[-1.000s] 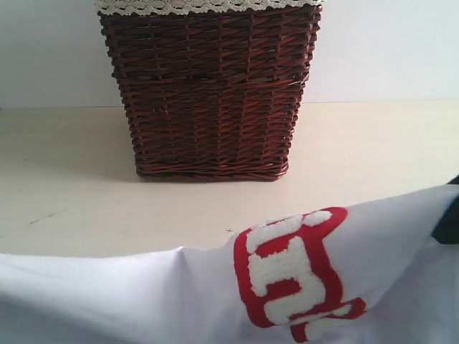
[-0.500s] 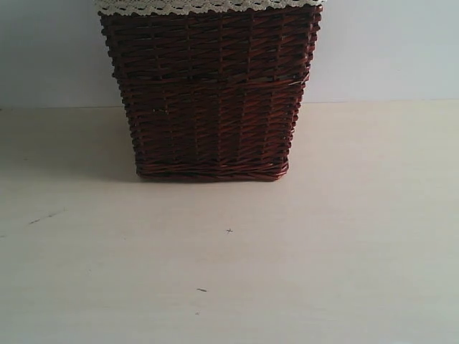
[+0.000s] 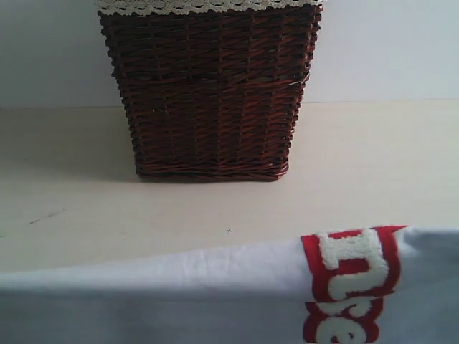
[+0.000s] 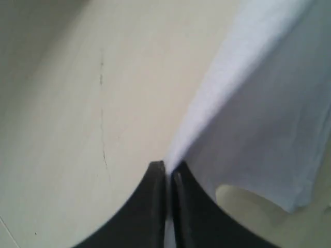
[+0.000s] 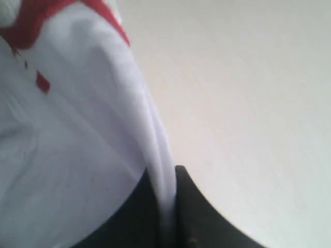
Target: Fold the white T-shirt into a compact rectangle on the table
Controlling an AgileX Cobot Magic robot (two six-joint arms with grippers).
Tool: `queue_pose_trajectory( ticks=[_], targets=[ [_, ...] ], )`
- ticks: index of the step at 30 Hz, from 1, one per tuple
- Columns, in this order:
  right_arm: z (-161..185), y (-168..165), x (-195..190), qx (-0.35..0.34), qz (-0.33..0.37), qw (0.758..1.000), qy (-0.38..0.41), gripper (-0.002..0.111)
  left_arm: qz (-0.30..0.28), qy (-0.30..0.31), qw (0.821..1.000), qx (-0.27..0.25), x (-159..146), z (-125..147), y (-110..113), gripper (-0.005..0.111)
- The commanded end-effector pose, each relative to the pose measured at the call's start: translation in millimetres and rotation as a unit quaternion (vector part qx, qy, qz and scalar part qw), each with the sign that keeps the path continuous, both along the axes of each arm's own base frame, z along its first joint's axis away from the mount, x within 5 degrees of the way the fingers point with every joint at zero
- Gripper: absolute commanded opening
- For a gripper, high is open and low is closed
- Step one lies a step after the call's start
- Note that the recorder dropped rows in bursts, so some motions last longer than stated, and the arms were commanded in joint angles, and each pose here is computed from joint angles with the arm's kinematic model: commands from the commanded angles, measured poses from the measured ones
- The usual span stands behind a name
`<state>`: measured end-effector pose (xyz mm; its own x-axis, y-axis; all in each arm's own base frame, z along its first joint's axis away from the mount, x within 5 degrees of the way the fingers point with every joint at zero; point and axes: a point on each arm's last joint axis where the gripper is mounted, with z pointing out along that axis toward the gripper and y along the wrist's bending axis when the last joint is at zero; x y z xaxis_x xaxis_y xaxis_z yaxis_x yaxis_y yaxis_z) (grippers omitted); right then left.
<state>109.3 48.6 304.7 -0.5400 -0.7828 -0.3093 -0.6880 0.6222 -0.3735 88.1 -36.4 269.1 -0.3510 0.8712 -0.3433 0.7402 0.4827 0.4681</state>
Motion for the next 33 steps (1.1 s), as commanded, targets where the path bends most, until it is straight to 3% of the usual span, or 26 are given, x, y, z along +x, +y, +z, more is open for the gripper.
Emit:
queue_pose_trajectory(
  ticks=[1,5,8,13,18,21,24,28,31,33],
  targets=[
    [-53,6,45,-0.078,-0.013,0.996,-0.034,0.000,-0.014,-0.086,0.996,0.014,24,-46,-8,0.000],
    [-72,9,86,-0.035,-0.053,0.994,-0.087,0.000,-0.006,-0.157,0.987,0.042,39,-53,-8,0.000],
    [-86,8,109,-0.034,-0.050,0.994,-0.088,0.000,-0.021,-0.170,0.983,0.066,49,-60,-12,0.000],
    [-111,1,134,-0.039,-0.064,0.995,-0.061,0.000,-0.091,-0.133,0.983,0.083,74,-83,-20,0.000],
    [-128,0,157,-0.032,-0.062,0.996,-0.063,0.000,-0.037,-0.096,0.990,0.098,121,-91,-9,0.000],
    [-138,-3,169,-0.068,-0.050,0.995,-0.058,0.000,-0.005,-0.083,0.993,0.084,148,-94,-6,0.000],
    [-144,-8,182,-0.096,-0.041,0.992,-0.068,0.002,0.004,-0.061,0.996,0.070,169,-104,-6,0.009],
    [-150,-11,197,-0.072,-0.077,0.991,-0.078,0.019,0.012,-0.037,0.997,0.063,190,-119,-10,0.034],
    [-156,-11,200,-0.069,-0.086,0.991,-0.071,0.045,0.035,-0.031,0.998,0.052,200,-124,-12,0.053],
    [-157,-11,201,-0.078,-0.071,0.992,-0.073,0.066,0.057,-0.036,0.997,0.046,205,-122,-11,0.057]
  ],
)
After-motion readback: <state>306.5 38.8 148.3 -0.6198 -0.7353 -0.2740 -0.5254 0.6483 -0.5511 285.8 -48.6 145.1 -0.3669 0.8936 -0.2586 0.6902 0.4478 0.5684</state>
